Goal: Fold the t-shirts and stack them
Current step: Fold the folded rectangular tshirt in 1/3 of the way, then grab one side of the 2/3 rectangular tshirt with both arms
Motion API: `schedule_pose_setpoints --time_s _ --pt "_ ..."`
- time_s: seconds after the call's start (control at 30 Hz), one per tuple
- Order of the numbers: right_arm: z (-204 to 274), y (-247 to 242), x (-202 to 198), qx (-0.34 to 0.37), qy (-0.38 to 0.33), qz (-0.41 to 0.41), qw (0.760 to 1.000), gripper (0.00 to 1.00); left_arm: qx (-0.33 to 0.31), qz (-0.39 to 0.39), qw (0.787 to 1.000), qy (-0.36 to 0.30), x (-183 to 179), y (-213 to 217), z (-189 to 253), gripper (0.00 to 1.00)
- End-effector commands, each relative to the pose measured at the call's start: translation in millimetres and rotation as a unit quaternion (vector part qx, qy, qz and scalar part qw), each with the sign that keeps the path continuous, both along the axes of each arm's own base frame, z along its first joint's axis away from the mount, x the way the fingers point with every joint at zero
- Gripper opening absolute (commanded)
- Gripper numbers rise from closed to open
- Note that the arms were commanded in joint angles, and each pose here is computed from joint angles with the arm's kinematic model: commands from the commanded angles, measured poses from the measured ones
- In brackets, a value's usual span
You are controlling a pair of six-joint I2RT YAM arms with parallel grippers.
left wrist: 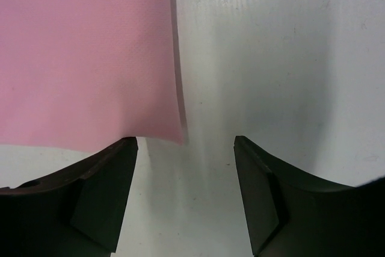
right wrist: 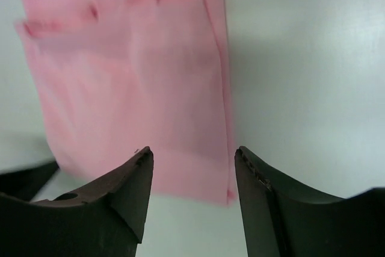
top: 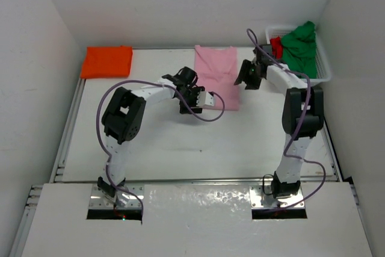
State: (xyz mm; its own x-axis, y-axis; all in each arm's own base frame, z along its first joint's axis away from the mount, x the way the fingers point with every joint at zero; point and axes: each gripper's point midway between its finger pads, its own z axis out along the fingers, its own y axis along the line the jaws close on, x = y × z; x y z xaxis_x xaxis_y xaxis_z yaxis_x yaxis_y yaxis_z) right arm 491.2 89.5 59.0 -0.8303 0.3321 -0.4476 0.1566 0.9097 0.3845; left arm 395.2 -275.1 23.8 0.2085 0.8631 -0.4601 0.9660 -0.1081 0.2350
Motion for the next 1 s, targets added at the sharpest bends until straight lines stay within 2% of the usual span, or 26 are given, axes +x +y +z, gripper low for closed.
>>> schedule_pose_setpoints --time_s 0.0,0.1,0.17,0.4,0.53,0.7,0.8,0.87,0.9,0.97 --pt "2.3 -2.2 -48.7 -0.018 0.041 0.019 0.999 0.55 -0.037 -0.028 0.998 -0.053 14.7 -21.3 57.6 0.63" --pt "-27.0 -4.2 -82.2 -0.017 0.085 0.014 0.996 0.55 -0.040 -0.044 0.997 -0.047 10.1 -23.1 70.1 0.63" --pt "-33.2 -4.1 -87.9 -0.013 0.091 0.004 0.996 0.55 -0.039 -0.044 0.997 -0.058 12.7 -23.0 67.6 0.65" --pt "-58.2 -2.6 -90.3 -0.006 0.105 -0.010 0.994 0.55 0.003 -0.051 0.992 -0.115 18.4 -17.0 14.8 0.71" --pt "-71.4 -1.2 -93.9 -0.001 0.116 -0.014 0.993 0.54 0.001 -0.049 0.992 -0.120 21.3 -18.3 8.1 0.71" --pt "-81.0 3.3 -93.2 0.015 0.118 -0.025 0.993 0.52 0.000 -0.017 0.987 -0.157 40.5 -18.3 8.5 0.71" --pt "-82.0 10.6 -91.0 0.037 0.118 -0.025 0.992 0.48 0.006 -0.026 0.988 -0.150 34.8 -15.8 -0.2 0.65" --pt "-82.6 17.1 -89.7 0.054 0.119 -0.028 0.991 0.45 0.004 -0.028 0.990 -0.141 31.2 -15.7 -4.5 0.55" --pt "-82.6 20.6 -89.8 0.062 0.121 -0.025 0.990 0.40 0.004 -0.024 0.991 -0.134 28.9 -15.4 -8.3 0.51" --pt "-83.5 23.1 -89.9 0.066 0.122 -0.025 0.990 0.33 0.002 -0.022 0.991 -0.130 28.0 -15.6 -9.1 0.36"
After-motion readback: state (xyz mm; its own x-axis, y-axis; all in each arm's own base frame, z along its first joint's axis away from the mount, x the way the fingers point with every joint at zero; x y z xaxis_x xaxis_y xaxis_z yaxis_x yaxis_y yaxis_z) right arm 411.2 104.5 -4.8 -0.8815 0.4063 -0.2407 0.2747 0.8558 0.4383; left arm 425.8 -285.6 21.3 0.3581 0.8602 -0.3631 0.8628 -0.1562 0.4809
